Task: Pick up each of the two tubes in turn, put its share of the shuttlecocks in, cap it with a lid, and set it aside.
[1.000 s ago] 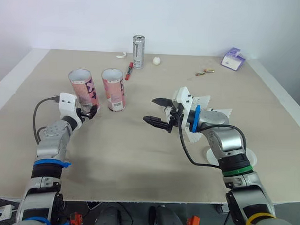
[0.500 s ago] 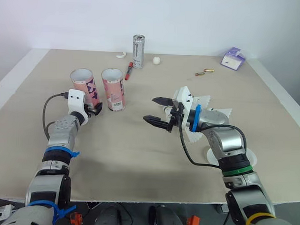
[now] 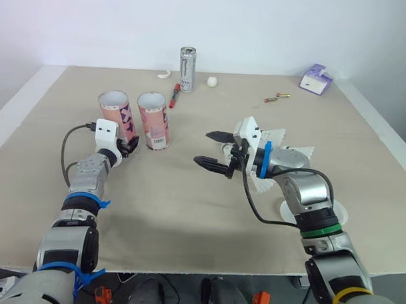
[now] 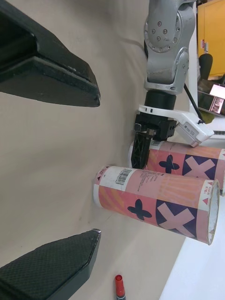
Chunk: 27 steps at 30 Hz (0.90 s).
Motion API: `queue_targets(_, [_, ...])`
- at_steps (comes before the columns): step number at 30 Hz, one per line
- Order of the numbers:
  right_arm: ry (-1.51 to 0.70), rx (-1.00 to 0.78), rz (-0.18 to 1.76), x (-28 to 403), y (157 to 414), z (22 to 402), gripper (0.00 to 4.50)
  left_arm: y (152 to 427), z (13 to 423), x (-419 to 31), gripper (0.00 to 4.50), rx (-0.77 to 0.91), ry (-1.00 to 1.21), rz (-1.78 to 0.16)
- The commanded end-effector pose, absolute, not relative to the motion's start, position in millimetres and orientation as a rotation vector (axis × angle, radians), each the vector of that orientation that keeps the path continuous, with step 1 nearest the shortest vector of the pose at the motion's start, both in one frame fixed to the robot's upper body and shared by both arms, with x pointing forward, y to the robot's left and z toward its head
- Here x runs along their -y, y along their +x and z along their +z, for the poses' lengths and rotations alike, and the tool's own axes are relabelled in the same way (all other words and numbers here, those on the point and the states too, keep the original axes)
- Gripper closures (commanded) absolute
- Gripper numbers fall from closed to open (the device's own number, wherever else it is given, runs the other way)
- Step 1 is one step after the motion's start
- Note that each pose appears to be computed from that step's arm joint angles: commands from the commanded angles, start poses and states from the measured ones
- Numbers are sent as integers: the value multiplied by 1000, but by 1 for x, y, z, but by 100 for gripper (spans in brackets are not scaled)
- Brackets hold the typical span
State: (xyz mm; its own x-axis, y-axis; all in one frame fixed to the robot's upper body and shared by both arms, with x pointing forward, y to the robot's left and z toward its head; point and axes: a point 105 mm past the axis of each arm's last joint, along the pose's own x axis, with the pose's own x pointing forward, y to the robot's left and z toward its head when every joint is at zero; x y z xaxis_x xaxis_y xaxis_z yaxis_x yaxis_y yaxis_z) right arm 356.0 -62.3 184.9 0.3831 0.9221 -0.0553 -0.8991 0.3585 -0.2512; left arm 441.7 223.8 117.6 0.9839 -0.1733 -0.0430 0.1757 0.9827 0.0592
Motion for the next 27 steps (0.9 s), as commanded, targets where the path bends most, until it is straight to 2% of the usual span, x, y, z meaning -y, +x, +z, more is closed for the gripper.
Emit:
queue_targets(1, [-267,163,1161,66,353,200,0,443,134,-235,144,23,84,-140])
queue_targets(6, [-263,165,1150,70,350,200,0,436,141,-256,144,56,108,-97])
queue_targets(10, [-247,176,1131,74,342,203,0,418,157,-260,144,142,198,-200])
queue_targets(15, [-224,176,1121,77,321,201,0,381,167,-245,144,168,352,-474])
queue_targets(18, [-223,169,1122,82,308,198,0,353,159,-216,144,126,447,-706])
queue_targets(21, [-242,157,1133,86,297,196,0,333,149,-194,144,74,493,-861])
queue_targets(27, [-283,114,1148,96,277,190,0,311,133,-155,144,-43,581,-1119])
